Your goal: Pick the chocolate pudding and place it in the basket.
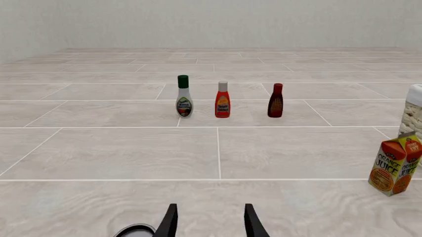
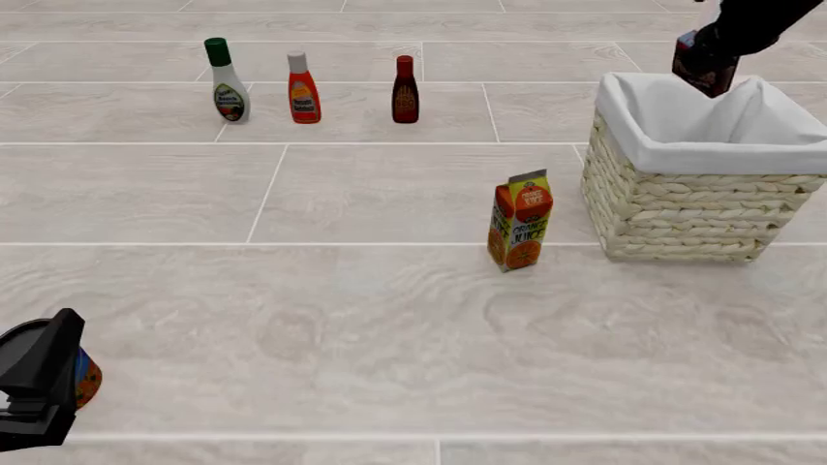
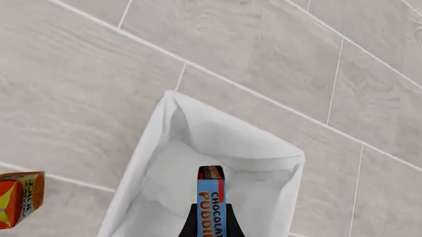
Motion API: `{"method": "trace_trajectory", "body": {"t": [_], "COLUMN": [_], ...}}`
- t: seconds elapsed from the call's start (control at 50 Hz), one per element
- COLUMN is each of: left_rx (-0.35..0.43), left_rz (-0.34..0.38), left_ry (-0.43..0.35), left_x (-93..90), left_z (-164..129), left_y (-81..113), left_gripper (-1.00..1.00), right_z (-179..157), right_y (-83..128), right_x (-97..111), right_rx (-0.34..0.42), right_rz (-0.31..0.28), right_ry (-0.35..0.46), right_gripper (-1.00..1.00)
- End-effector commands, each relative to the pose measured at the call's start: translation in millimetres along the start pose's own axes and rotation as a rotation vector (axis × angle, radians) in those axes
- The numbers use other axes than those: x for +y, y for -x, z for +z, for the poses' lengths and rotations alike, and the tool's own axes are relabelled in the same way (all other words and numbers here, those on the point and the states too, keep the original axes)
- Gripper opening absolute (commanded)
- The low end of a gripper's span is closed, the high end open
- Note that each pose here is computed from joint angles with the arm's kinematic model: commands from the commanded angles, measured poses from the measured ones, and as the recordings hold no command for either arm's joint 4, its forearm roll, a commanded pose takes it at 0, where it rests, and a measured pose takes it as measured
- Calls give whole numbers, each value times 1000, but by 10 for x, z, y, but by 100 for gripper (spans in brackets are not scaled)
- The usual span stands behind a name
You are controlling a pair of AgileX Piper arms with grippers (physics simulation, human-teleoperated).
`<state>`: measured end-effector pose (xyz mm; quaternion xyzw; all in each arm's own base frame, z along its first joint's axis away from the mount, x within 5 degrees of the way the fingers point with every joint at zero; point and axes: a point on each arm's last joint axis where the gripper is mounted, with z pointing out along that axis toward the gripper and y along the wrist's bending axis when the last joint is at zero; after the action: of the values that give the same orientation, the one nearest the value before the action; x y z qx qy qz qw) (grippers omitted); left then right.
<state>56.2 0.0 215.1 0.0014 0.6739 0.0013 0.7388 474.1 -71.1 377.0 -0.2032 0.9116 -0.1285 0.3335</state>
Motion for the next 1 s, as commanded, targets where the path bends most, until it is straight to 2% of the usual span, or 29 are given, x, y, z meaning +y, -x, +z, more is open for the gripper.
{"method": "trace_trajectory", "body": {"t": [0.02, 1.0], "left_rx": [0, 0], "left_rz": [1, 0], "left_ry": [1, 1], "left_x": [1, 1], "left_z": [0, 1], "left_y": [-6, -6], "left_gripper": [100, 100], "right_z": [86, 715], "right_y": [-12, -242], "right_x": [-15, -1], "right_rx": [7, 91], "right_rz": [20, 41], "right_ry": [1, 39], "right_gripper": [-100, -100]}}
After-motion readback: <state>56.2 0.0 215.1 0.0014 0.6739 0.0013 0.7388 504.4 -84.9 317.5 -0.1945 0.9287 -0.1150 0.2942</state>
